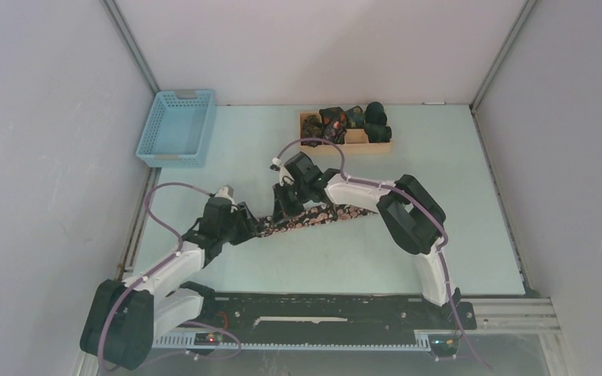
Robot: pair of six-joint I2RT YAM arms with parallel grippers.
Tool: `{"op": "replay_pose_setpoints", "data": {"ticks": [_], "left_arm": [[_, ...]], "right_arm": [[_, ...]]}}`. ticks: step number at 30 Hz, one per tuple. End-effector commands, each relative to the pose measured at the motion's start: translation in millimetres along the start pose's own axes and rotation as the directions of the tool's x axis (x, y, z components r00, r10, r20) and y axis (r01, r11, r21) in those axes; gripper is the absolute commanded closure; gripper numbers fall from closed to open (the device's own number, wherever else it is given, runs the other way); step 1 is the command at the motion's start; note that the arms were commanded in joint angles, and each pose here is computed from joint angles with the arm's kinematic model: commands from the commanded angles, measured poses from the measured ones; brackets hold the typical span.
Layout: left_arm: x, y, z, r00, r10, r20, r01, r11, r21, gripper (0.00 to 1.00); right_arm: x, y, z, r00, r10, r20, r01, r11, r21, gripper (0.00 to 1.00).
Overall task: Roll the ties
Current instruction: Roll the tie at the center of the board.
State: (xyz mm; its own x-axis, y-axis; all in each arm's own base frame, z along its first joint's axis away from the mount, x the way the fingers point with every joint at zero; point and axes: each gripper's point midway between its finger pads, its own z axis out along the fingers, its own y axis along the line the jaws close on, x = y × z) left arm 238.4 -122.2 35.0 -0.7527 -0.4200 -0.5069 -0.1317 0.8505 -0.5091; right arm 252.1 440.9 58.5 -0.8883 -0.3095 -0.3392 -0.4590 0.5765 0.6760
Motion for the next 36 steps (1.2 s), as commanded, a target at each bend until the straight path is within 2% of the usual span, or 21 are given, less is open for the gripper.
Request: {"op": "replay_pose_setpoints", "data": {"ticks": [1,11,17,21,30,34,36], "left_arm": [[-0.9,0.1,1.9,1.000,-0.010,0.006,0.010,1.000,0.009,0.45],[-1.8,-1.8,1.0,1.000,-0.006,0.008,0.006,1.000,0.018,0.45],[-7.2,-8.0,-0.9,0.999,-0.023,0.037,0.021,0.999,0.047,0.32],[-8.6,-14.6,3.2,0.998,-0.049,0.039,0.046,0.996,0.080,0.32],[6.7,-22.5,20.6,0.991,-0.127,-0.028,0.130,0.980,0.151,0.41],[15.5,-24.2,27.8,0.986,-0.149,-0.074,0.159,0.973,0.167,0.56],[17.6,-23.4,29.7,0.985,-0.152,-0.081,0.163,0.973,0.165,0.68]], "right_arm": [[-16.9,-0.3,2.5,0.999,-0.006,0.036,0.007,1.000,-0.011,0.97],[-6.0,-28.9,16.9,1.000,0.027,-0.001,-0.027,0.999,0.037,0.98],[0.2,-36.0,19.4,0.999,0.039,-0.014,-0.039,0.998,0.044,0.98],[3.9,-39.0,20.0,0.999,0.044,-0.020,-0.043,0.998,0.049,0.99],[7.9,-42.3,21.2,0.998,0.051,-0.030,-0.049,0.998,0.051,0.99],[8.0,-41.4,21.1,0.998,0.052,-0.031,-0.050,0.998,0.047,0.99],[7.0,-39.8,19.9,0.998,0.049,-0.028,-0.048,0.998,0.044,0.99]]}}
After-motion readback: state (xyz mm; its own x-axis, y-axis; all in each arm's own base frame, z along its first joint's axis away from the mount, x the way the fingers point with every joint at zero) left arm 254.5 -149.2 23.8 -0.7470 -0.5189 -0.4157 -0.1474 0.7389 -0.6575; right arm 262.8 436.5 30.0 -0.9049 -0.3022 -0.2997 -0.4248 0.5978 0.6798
